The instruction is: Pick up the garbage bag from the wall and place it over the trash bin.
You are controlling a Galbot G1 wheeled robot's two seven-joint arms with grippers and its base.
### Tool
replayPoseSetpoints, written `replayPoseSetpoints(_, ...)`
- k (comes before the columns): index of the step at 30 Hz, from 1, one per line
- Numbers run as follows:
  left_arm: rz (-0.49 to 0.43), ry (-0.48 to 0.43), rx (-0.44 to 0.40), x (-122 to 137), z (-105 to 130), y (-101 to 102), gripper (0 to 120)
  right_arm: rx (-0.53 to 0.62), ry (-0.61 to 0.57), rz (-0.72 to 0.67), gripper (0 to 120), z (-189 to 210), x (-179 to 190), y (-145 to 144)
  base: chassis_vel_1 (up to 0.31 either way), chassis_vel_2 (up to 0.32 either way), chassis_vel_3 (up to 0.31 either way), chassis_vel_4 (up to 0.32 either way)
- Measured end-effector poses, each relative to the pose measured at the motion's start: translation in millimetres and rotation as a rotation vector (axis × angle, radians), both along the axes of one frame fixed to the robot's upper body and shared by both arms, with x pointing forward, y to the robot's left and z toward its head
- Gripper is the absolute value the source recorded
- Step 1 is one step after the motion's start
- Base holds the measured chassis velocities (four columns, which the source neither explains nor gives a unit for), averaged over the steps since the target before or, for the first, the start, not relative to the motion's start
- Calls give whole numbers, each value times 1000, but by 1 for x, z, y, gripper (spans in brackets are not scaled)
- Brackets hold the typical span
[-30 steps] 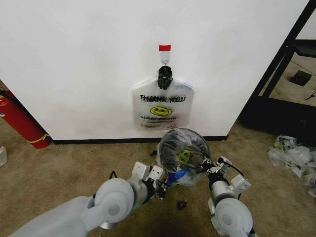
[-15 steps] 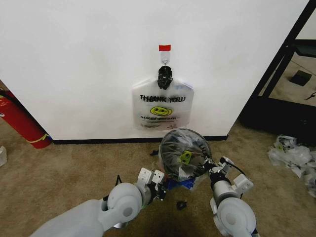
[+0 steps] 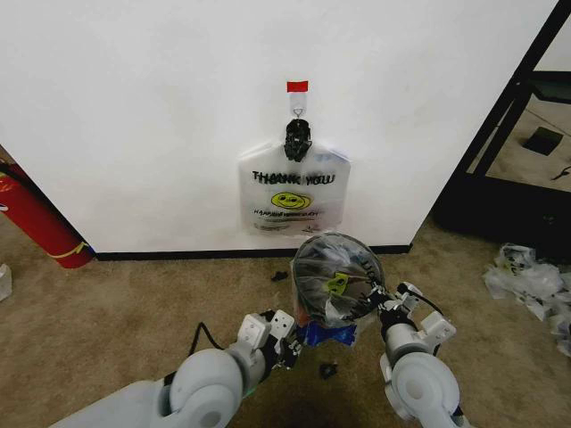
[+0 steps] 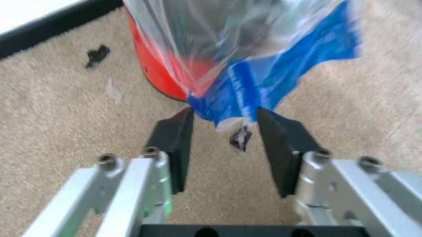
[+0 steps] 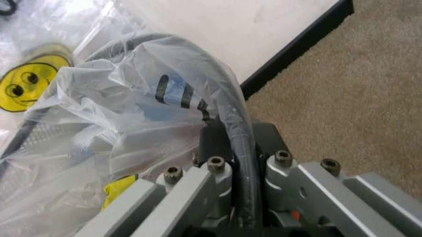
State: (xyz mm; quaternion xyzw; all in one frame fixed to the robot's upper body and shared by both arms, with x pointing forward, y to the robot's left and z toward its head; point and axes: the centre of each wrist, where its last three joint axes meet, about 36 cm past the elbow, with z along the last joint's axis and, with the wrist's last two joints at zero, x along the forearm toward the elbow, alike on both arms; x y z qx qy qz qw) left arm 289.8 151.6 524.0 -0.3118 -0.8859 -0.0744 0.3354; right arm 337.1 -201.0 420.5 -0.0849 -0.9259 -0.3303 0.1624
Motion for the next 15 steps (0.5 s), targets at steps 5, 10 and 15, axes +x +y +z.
replayPoseSetpoints(5, -17, -12, -39, -10, 13, 2, 65, -2, 4, 3, 1, -3, 3, 1, 0, 0, 0, 0)
replayPoseSetpoints(10, -15, 59, -83, 6, -3, -12, 81, 3, 1, 4, 1, -2, 3, 4, 0, 0, 0, 0)
replayPoseSetpoints(15, 35, 123, -82, 39, -27, -22, 99, -1, 3, 3, 1, 0, -2, 2, 0, 0, 0, 0)
